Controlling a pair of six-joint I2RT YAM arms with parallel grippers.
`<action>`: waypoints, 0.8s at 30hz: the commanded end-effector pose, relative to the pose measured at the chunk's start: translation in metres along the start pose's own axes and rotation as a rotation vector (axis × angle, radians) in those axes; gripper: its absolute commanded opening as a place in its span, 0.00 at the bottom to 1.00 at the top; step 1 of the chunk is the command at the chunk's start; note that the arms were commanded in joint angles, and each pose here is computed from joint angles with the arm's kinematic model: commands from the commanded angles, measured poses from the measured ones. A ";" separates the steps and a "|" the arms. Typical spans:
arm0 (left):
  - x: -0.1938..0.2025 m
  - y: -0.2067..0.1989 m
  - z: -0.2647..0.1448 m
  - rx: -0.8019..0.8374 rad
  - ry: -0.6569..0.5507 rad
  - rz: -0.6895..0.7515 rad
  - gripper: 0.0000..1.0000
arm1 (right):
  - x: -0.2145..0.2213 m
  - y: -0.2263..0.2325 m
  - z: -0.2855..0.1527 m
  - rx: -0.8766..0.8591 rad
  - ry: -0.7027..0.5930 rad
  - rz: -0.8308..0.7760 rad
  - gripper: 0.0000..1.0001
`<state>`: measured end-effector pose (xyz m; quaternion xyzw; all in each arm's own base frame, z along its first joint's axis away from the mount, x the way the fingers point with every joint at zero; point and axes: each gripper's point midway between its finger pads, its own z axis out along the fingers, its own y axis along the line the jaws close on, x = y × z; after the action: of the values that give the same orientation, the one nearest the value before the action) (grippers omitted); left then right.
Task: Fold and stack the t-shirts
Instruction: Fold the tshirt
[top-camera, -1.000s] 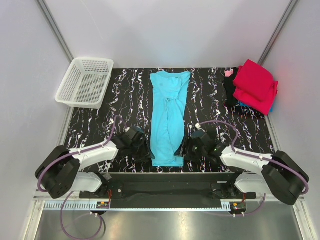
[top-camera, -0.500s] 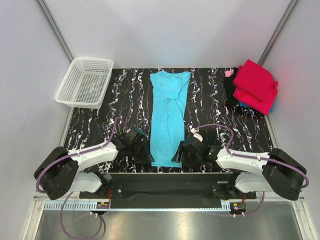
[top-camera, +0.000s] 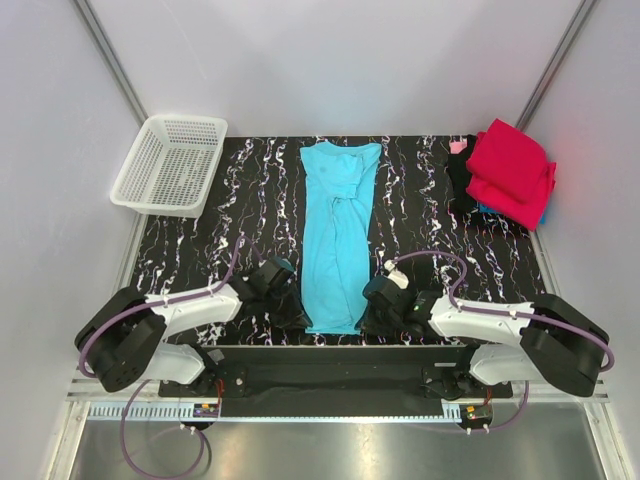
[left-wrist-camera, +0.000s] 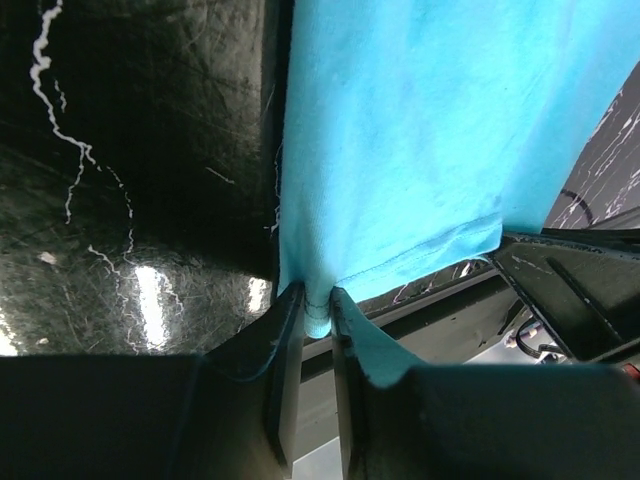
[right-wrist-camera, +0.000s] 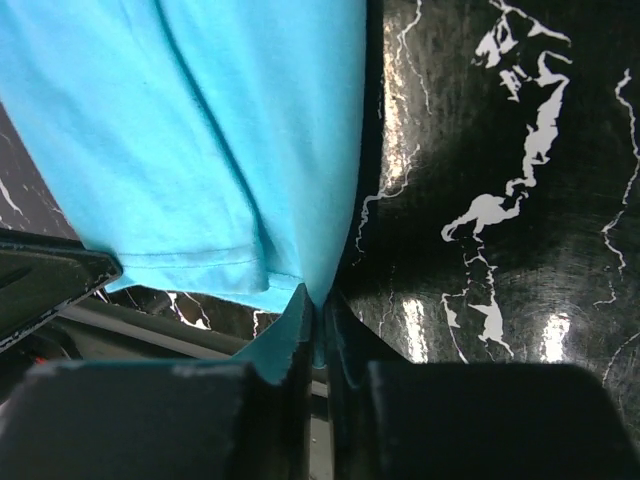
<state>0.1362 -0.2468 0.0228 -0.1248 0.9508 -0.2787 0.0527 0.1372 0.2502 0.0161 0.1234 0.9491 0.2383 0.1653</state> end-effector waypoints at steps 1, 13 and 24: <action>0.003 -0.007 -0.002 0.039 0.003 0.000 0.20 | 0.010 -0.037 0.003 0.148 0.015 -0.021 0.07; 0.003 -0.001 -0.010 -0.005 -0.031 0.010 0.00 | 0.012 -0.035 0.003 0.154 0.028 -0.035 0.00; 0.001 -0.001 -0.022 -0.027 -0.079 0.032 0.00 | 0.011 -0.035 -0.013 0.157 0.013 -0.027 0.00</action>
<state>0.1245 -0.2339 0.0289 -0.1227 0.9568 -0.2541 0.0700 0.1275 0.2458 0.0148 0.1194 0.9561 0.2187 0.1544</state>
